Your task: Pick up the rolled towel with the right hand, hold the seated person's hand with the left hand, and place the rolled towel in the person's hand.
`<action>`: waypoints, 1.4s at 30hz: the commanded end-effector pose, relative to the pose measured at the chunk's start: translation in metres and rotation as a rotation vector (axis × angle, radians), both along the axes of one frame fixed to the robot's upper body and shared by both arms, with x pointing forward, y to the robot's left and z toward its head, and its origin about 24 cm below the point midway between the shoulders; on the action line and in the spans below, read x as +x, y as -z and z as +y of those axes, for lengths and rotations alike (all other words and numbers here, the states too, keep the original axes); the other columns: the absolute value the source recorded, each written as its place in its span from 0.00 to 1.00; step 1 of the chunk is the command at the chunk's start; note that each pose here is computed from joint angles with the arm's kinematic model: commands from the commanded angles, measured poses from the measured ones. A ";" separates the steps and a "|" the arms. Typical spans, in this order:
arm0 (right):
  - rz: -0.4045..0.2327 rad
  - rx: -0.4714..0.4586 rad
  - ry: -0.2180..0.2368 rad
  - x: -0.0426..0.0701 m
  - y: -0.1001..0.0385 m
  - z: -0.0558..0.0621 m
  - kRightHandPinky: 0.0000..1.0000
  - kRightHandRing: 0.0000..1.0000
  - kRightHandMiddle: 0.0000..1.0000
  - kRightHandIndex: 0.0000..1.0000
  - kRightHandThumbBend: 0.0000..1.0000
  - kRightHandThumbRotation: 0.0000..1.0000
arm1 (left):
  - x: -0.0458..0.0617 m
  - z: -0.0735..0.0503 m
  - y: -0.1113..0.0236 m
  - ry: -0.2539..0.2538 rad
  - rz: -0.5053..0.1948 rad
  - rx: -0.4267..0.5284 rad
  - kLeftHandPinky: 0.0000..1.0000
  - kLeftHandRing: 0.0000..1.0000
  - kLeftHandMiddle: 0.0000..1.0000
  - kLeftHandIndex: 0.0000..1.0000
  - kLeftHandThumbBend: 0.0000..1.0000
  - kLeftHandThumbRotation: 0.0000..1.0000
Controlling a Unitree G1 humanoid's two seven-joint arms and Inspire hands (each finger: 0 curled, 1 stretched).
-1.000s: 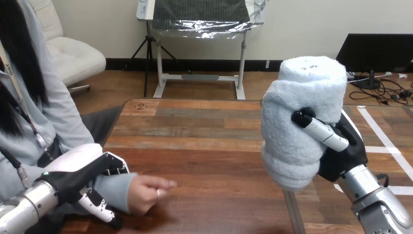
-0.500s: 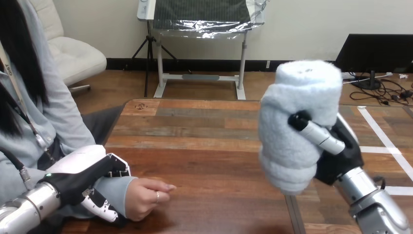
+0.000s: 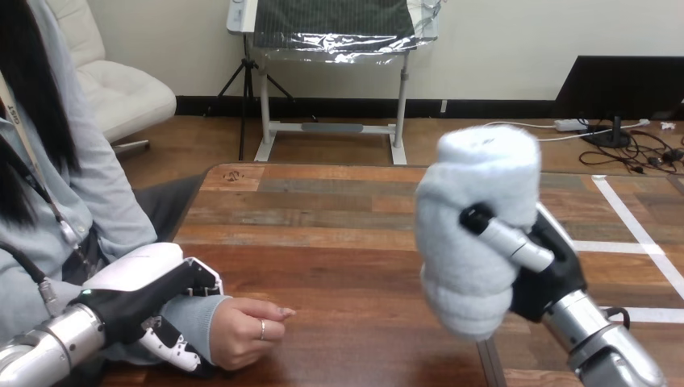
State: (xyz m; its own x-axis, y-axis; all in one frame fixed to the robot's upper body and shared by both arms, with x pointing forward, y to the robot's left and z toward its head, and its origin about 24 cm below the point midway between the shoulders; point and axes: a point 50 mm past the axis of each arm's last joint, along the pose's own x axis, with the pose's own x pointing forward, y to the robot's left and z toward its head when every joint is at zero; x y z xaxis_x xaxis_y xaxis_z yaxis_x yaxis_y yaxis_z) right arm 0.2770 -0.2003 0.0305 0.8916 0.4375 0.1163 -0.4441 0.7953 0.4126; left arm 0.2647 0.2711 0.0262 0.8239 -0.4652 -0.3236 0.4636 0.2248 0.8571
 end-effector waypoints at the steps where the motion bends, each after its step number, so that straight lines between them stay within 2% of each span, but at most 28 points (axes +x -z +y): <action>1: -0.141 -0.023 -0.034 0.024 -0.031 0.010 0.14 0.21 0.34 0.39 0.62 0.00 | 0.014 -0.013 -0.029 0.055 -0.129 -0.041 0.27 0.33 0.39 0.41 0.78 0.00; 10: -0.130 -0.028 -0.057 0.028 -0.025 0.018 0.14 0.21 0.34 0.40 0.61 0.00 | 0.016 -0.016 -0.043 0.071 -0.169 -0.042 0.25 0.31 0.38 0.37 0.75 0.00; 25: -0.109 -0.073 -0.079 0.037 -0.017 0.030 0.16 0.22 0.35 0.40 0.60 0.00 | 0.022 -0.022 -0.061 0.088 -0.240 -0.068 0.24 0.29 0.35 0.35 0.80 0.00; 42: -0.066 -0.086 -0.110 0.047 -0.007 0.047 0.16 0.23 0.35 0.40 0.60 0.00 | 0.032 -0.032 -0.081 0.107 -0.292 -0.059 0.24 0.29 0.35 0.35 0.80 0.00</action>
State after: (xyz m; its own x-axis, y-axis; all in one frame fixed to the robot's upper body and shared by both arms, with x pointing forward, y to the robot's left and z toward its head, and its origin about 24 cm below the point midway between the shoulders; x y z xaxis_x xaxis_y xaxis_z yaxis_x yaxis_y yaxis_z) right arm 0.2889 -0.1740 -0.0043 0.8645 0.5022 -0.0194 -0.4558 0.7997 0.3909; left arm 0.2685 0.2506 0.0469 0.8036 -0.5278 -0.2751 0.4287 0.1926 0.8827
